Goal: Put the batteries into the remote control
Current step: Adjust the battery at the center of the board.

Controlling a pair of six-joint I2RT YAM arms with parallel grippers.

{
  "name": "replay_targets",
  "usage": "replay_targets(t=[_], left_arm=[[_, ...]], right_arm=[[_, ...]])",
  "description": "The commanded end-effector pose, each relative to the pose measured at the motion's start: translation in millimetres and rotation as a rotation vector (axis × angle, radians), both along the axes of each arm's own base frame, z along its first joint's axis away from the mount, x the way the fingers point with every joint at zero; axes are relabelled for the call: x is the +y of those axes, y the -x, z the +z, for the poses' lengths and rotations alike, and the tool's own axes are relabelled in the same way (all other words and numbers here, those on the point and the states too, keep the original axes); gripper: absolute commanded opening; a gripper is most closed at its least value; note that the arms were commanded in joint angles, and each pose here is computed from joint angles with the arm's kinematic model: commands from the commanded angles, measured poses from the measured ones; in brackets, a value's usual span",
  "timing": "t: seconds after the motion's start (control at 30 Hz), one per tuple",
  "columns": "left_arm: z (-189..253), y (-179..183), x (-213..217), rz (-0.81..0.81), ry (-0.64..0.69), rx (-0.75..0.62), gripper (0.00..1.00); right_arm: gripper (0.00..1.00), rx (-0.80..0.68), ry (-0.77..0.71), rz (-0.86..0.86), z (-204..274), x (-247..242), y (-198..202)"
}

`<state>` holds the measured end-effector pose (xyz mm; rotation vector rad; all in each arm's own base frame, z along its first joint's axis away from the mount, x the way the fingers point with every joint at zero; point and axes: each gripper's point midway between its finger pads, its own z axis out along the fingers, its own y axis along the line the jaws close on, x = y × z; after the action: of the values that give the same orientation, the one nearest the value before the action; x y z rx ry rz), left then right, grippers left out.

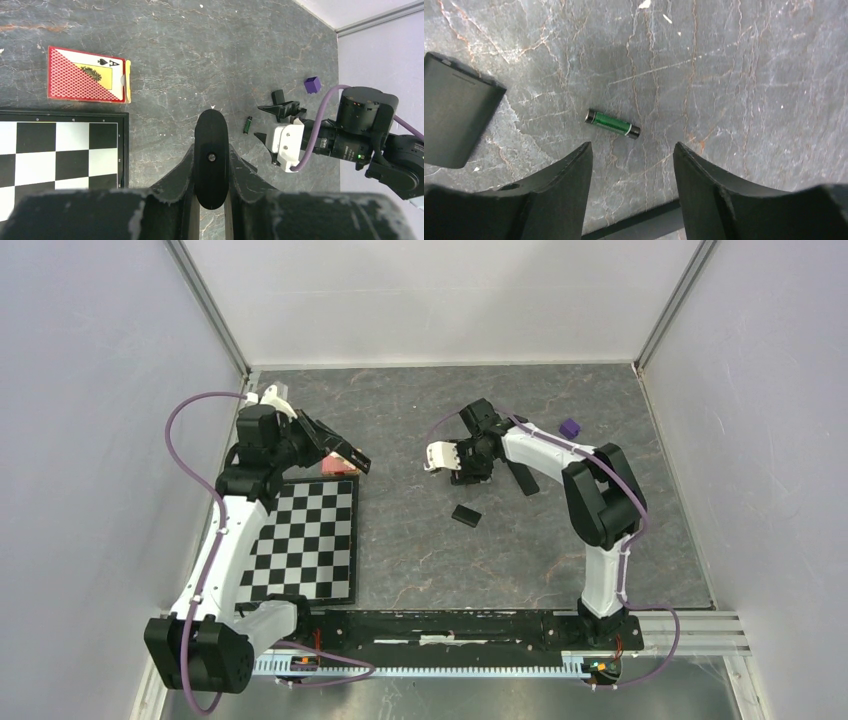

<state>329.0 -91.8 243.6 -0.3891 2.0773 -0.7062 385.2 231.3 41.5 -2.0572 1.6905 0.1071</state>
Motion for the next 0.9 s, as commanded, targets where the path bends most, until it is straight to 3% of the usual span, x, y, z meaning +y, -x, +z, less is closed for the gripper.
replay_targets(t=[0.0,0.17,0.47,0.53,0.67,0.87], left_arm=[[25,-6,-1,-0.026,-0.021,-0.072,0.02],[25,-6,0,-0.028,-0.027,-0.063,0.02],[22,-7,2,-0.031,-0.047,-0.043,0.02],[19,-8,1,-0.029,-0.046,-0.038,0.02],[18,-11,0,-0.034,-0.035,-0.036,0.02],[17,-11,-1,-0.035,-0.030,-0.040,0.02]], right_arm=[[0.62,0.049,-0.015,0.136,1,14,4],[0.47,0.156,-0.038,0.191,-7,21,15],[0.41,0.214,-0.031,0.208,-20,16,17],[0.33,0.213,-0.033,0.206,-22,15,19],[0.09,0.220,0.000,0.166,-33,6,20],[0.00,0.180,-0.001,0.120,-34,1,20]])
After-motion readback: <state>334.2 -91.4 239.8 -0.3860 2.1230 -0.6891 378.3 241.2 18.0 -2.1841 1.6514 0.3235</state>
